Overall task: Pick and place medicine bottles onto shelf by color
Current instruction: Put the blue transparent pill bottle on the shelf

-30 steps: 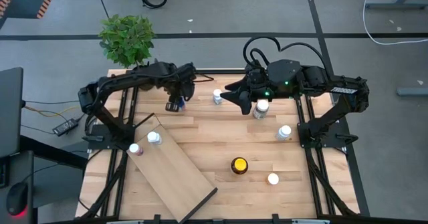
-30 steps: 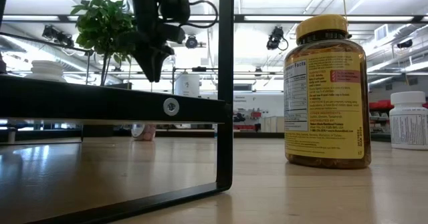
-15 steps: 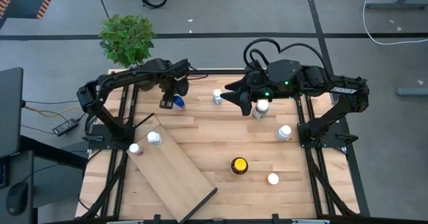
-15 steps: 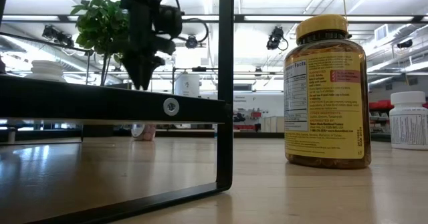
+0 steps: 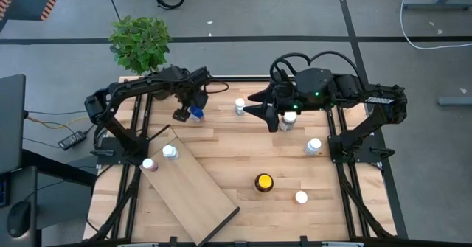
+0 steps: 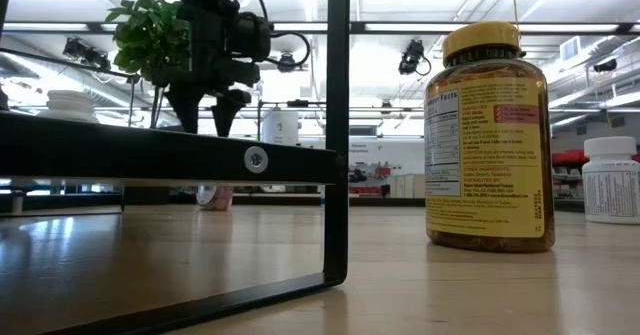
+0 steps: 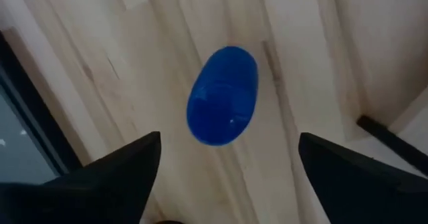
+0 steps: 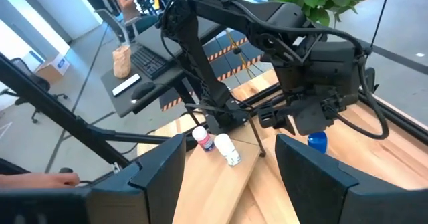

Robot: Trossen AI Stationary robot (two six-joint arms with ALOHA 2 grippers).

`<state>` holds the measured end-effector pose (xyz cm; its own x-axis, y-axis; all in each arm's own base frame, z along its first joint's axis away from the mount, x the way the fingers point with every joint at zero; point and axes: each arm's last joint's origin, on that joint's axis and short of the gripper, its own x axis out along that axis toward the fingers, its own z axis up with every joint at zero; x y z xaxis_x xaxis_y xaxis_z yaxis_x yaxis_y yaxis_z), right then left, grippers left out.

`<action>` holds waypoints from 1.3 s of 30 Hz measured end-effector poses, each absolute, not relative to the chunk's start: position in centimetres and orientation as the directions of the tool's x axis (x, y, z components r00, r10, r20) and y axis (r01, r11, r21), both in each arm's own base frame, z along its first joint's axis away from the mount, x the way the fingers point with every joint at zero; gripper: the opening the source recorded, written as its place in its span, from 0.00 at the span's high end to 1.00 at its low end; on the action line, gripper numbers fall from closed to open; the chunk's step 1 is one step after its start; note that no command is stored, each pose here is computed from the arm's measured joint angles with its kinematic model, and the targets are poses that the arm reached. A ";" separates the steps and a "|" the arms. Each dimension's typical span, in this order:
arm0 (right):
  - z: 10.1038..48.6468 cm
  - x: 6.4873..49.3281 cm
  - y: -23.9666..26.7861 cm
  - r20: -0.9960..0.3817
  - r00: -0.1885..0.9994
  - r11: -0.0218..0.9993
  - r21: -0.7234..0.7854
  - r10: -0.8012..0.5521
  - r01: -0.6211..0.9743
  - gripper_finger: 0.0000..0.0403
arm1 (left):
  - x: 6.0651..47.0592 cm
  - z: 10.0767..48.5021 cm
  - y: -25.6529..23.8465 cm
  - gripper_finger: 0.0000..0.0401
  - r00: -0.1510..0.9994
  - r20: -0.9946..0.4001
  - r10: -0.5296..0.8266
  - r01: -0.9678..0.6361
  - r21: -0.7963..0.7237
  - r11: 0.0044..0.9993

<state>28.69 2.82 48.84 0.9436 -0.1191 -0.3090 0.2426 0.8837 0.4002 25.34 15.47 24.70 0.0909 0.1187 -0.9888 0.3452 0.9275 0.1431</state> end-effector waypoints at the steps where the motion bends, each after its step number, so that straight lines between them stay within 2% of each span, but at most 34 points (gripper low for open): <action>1: 48.8 28.7 2.8 -0.309 0.944 0.884 0.400 -0.119 0.242 0.41 | 25.3 24.7 15.6 0.09 0.093 -0.988 0.121 0.351 0.146 0.925; 16: 48.8 28.7 2.8 -0.308 0.944 0.894 0.381 -0.119 0.237 0.41 | 25.5 24.3 16.2 0.08 0.130 -0.982 0.135 0.361 0.174 0.916; 27: 48.8 28.7 2.8 -0.309 0.944 0.893 0.382 -0.119 0.238 0.41 | 25.7 24.4 15.7 0.09 0.137 -0.982 0.130 0.173 0.153 0.973; 33: 48.8 28.7 2.8 -0.309 0.944 0.902 0.364 -0.119 0.233 0.41 | 24.8 24.7 15.0 0.10 0.070 -0.994 0.078 0.323 0.097 0.941; 39: 48.8 28.7 2.8 -0.306 0.941 0.901 0.355 -0.141 0.250 0.41 | 24.6 24.8 15.8 0.13 0.109 -0.991 0.082 0.379 0.118 0.918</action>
<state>28.68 2.75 48.85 0.9414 -0.1410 -0.3065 0.2504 0.9008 0.3547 24.63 15.81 24.79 0.1089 0.0819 -0.9907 0.3791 0.9178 0.1175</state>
